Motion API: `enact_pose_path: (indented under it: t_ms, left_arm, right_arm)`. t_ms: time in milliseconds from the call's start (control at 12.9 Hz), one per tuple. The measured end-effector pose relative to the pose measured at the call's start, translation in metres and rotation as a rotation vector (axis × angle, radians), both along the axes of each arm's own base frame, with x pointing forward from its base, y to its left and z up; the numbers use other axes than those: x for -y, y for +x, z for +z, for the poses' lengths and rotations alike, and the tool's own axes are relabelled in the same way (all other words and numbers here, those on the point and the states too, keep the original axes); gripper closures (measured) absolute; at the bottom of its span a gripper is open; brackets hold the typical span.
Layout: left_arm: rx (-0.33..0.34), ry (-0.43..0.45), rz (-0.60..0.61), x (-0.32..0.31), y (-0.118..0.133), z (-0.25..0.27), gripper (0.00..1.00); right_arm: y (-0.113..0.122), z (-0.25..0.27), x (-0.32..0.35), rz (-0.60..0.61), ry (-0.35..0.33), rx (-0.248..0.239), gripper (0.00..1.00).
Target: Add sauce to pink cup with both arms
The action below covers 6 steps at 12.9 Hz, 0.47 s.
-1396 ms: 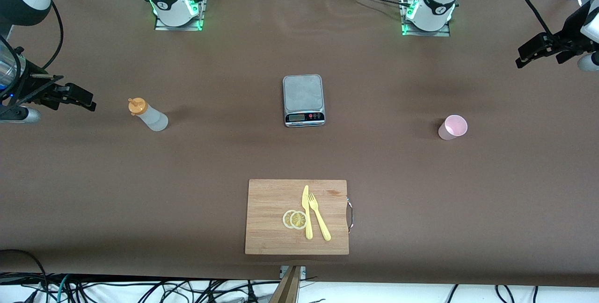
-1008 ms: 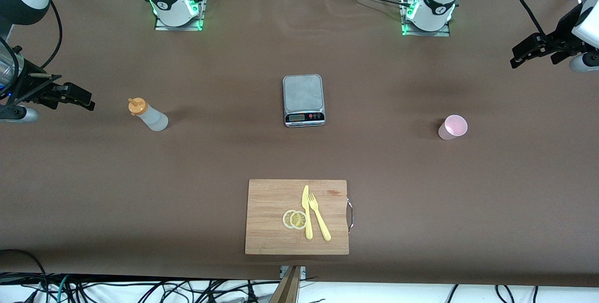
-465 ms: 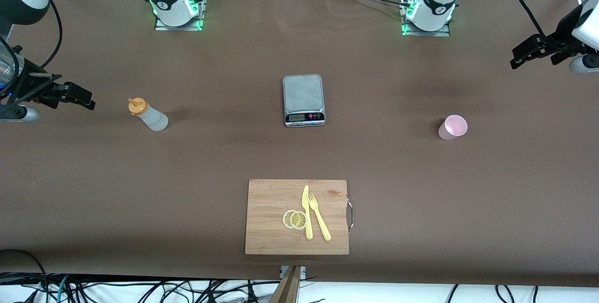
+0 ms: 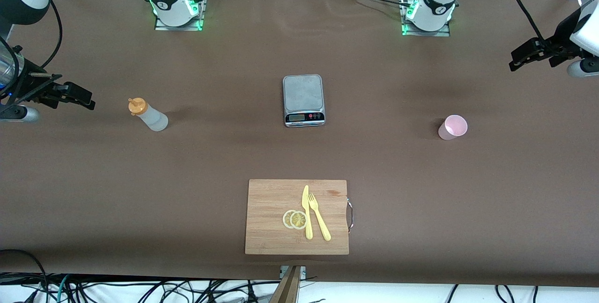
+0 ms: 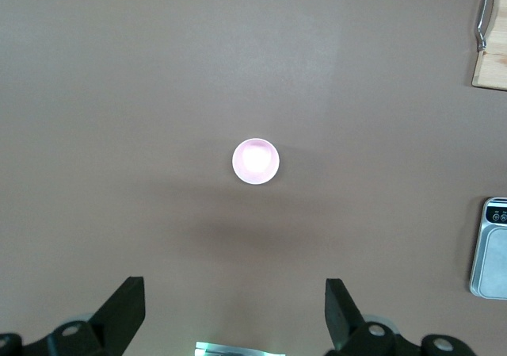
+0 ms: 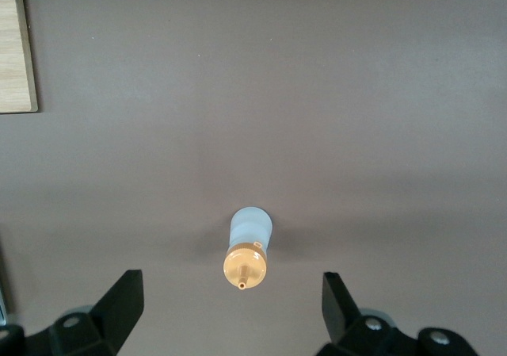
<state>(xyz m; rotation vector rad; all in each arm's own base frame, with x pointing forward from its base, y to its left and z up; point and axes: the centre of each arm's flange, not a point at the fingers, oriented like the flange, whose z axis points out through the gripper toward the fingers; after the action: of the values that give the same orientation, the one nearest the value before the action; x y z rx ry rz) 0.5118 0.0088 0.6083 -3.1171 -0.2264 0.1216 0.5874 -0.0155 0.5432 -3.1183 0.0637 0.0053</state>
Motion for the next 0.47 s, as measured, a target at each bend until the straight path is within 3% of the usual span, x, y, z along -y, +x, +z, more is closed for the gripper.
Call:
enact_pose_path:
  t_ms: [465]
  left_arm:
    - [0.000,0.000,0.003,-0.0014,0.0000,0.0000,0.00]
  right_arm:
    - [0.0000,0.0000,0.0000,0.000,0.000,0.000,0.00]
